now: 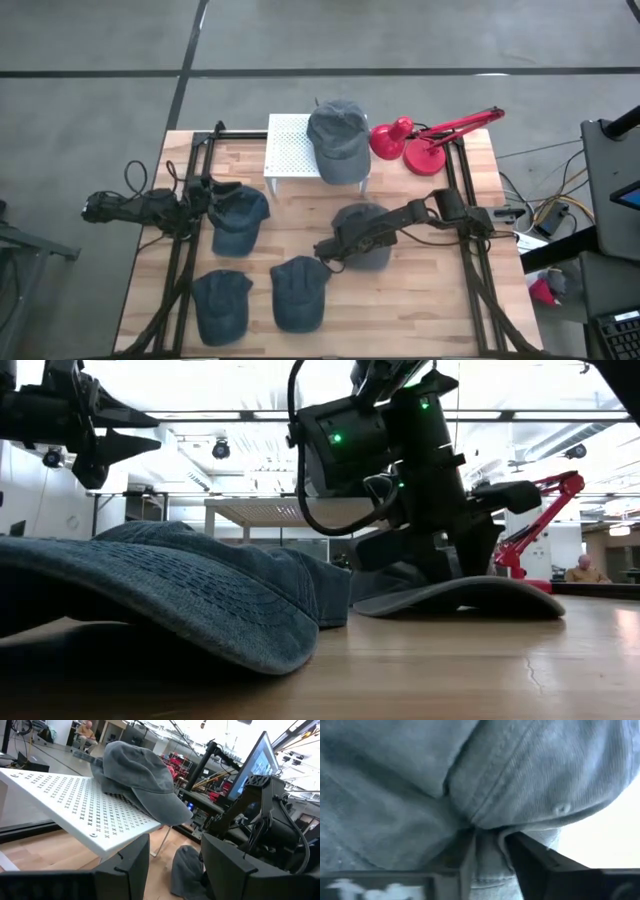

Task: Stack small to large cups/mugs on shelf
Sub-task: Stack the gray cup on the other gray cup on the shelf, then put the top blue cup on the shelf

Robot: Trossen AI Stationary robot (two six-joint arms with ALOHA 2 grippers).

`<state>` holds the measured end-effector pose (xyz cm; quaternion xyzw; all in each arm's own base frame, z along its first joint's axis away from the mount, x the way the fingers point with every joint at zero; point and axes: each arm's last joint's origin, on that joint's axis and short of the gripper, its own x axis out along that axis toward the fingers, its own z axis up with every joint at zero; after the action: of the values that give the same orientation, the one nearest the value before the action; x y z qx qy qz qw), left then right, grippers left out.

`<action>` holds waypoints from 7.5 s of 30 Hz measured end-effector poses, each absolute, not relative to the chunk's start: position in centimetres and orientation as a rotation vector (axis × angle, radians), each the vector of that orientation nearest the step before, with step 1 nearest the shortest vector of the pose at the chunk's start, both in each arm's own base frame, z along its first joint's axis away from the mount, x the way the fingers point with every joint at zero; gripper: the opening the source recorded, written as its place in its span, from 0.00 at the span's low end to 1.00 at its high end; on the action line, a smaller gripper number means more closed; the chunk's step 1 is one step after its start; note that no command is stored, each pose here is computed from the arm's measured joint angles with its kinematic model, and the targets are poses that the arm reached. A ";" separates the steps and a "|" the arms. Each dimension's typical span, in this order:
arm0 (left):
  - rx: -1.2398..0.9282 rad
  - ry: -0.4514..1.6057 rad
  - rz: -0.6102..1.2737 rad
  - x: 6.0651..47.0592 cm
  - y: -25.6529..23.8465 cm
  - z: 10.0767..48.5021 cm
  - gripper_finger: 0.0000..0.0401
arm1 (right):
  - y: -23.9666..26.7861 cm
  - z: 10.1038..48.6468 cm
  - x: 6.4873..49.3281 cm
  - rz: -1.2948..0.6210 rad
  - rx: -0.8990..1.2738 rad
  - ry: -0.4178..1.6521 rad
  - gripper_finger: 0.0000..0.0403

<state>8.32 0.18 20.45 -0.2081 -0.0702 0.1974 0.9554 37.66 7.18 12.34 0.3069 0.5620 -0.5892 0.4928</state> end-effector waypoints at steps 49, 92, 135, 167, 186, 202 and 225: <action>-0.461 -0.147 0.400 8.4 0.2 20.4 0.45 | 10.4 35.9 25.6 -0.743 0.938 0.918 0.02; -0.453 -0.134 0.403 8.5 0.1 20.3 0.45 | -1.8 42.9 33.3 -1.163 0.691 0.251 0.02; -0.421 -0.119 0.411 8.6 0.2 20.2 0.45 | -8.2 34.0 37.9 -1.488 0.651 0.546 0.02; -0.422 -0.119 0.410 8.6 0.2 20.2 0.45 | -7.2 38.3 34.8 -1.380 0.620 0.541 0.45; -0.406 -0.115 0.332 8.6 -0.1 20.4 0.45 | 0.7 41.8 30.1 -1.103 0.282 0.598 0.39; -0.290 -0.080 0.337 8.5 0.0 23.2 0.45 | 1.9 36.1 24.0 -1.091 0.303 0.577 0.21; -0.200 0.370 0.443 10.9 -0.4 26.4 0.45 | 0.3 31.0 14.7 -0.857 0.422 0.260 0.11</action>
<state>10.93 -0.38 26.43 -0.0983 0.1822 0.2180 0.9537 14.74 0.30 31.00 0.2024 0.1248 -0.4111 0.8800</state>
